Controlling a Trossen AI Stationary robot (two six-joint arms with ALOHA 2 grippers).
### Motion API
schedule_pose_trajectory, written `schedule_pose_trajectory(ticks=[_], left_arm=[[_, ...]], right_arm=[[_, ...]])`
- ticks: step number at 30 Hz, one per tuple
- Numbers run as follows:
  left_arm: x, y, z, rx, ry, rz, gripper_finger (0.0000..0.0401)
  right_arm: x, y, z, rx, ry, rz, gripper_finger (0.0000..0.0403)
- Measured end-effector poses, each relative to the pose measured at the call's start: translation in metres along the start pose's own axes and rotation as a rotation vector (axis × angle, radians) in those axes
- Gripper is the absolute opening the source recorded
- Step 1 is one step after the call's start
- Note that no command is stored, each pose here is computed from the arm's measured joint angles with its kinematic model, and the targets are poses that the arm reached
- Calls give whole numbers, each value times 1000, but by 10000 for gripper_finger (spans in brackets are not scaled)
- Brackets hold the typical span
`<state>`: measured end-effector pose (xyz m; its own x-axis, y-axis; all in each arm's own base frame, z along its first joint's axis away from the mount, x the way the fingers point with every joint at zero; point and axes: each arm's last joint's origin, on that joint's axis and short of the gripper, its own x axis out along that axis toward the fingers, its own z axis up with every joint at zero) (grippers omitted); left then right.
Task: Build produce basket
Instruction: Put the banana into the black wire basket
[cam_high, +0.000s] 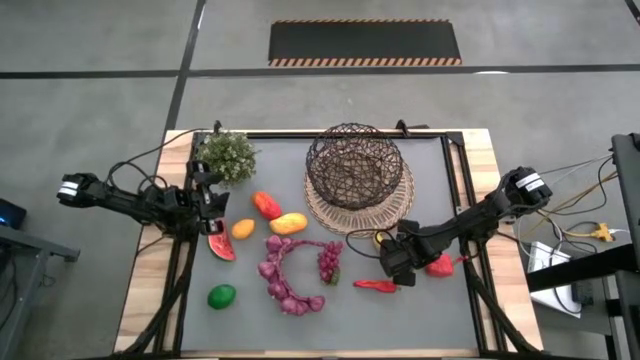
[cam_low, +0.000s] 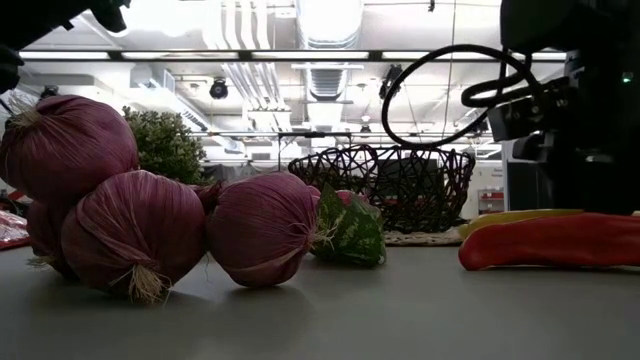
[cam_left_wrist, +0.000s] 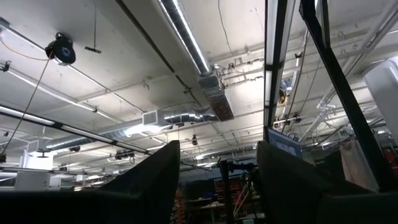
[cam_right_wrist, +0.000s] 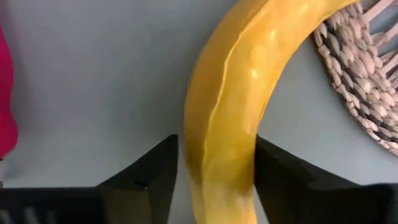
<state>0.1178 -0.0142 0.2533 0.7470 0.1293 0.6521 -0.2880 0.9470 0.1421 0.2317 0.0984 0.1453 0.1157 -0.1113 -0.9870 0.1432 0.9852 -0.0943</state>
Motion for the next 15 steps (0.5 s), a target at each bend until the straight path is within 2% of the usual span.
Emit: schedule_pose_trajectory(ticks=[6, 11, 15], left_arm=[[0, 0, 0, 0, 0, 0, 196], [0, 0, 0, 0, 1, -1, 196], [0, 0, 0, 1, 2, -1, 196]], right_arm=[[-1, 0, 0, -3, 4, 17, 94], [-4, 1, 2, -2, -3, 30, 93], [-18, 4, 9, -17, -47, 77, 97]])
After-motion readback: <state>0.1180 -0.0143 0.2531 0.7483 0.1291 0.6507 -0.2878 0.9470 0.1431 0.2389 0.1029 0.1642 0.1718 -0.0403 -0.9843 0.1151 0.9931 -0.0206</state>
